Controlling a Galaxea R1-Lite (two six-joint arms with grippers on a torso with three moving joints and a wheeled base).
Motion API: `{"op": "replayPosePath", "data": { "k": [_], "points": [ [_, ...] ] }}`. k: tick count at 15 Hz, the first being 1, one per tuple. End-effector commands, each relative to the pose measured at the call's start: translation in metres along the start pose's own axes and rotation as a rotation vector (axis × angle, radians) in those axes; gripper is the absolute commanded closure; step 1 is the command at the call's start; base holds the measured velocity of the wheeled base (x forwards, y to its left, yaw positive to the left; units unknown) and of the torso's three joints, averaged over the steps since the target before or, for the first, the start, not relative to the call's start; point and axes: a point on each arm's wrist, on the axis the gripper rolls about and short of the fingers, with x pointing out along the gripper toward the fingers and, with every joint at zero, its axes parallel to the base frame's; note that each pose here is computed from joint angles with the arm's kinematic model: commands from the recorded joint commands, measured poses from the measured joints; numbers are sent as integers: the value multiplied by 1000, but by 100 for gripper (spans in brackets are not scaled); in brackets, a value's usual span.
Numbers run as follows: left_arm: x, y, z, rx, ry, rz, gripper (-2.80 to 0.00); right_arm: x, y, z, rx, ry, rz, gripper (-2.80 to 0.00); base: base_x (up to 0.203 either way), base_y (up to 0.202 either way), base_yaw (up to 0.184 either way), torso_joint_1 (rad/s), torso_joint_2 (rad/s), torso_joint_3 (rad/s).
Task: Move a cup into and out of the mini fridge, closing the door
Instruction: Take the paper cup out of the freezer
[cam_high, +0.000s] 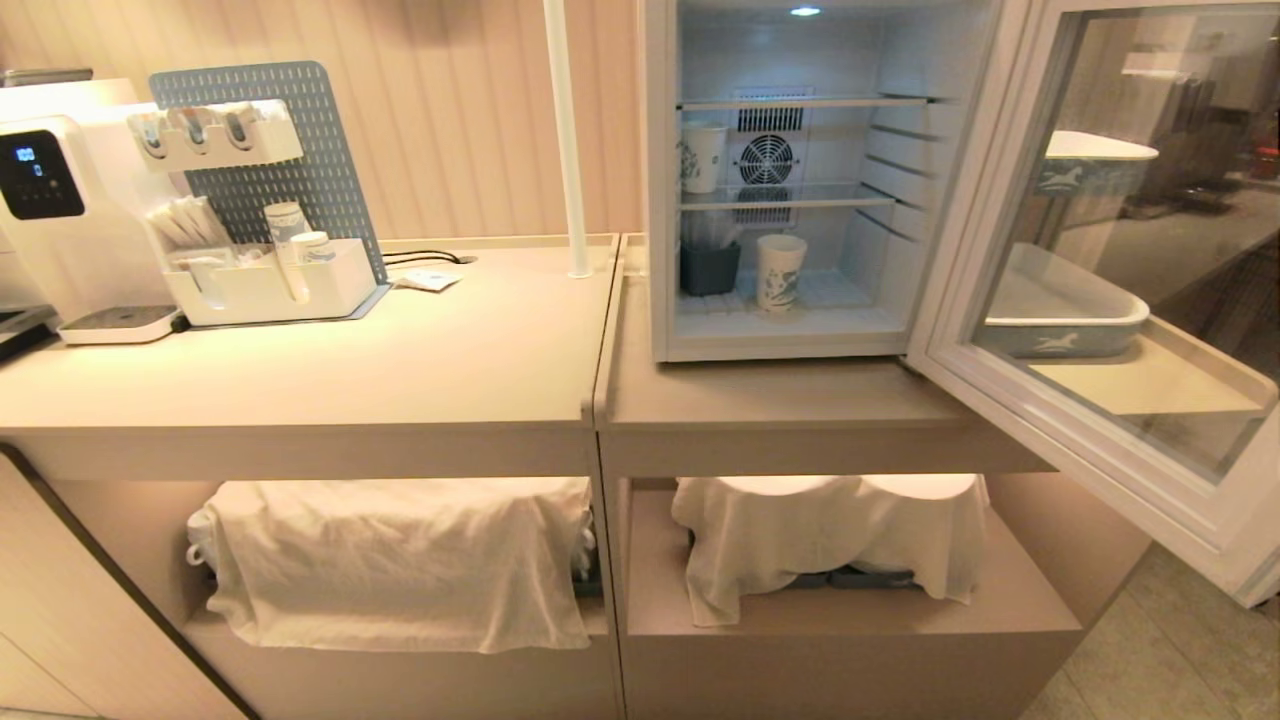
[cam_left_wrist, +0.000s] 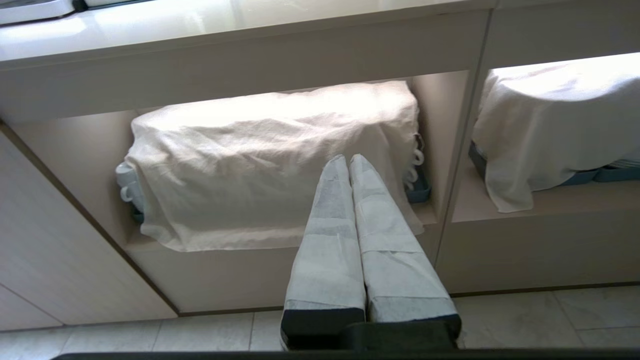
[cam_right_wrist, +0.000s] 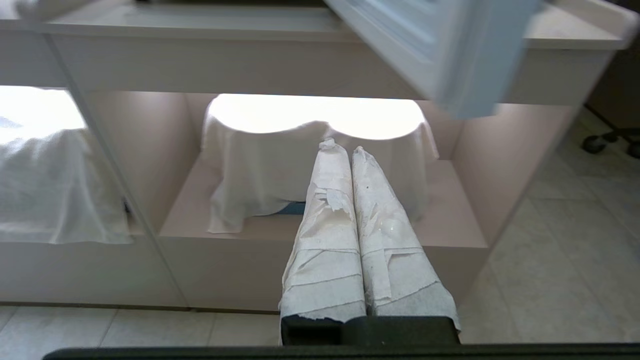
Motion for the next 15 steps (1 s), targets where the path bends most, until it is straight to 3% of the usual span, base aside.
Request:
{"op": "replayPosePath", "data": {
  "k": [1, 12, 15],
  "points": [
    [0, 0, 0, 1, 2, 0, 0, 0, 0, 0, 0, 0, 1, 0, 0, 196, -3, -2, -2, 2],
    [0, 0, 0, 1, 2, 1, 0, 0, 0, 0, -1, 0, 1, 0, 0, 193, 0, 3, 3, 3],
    [0, 0, 0, 4, 1, 1, 0, 0, 0, 0, -1, 1, 1, 0, 0, 112, -2, 3, 4, 2]
  ]
}}
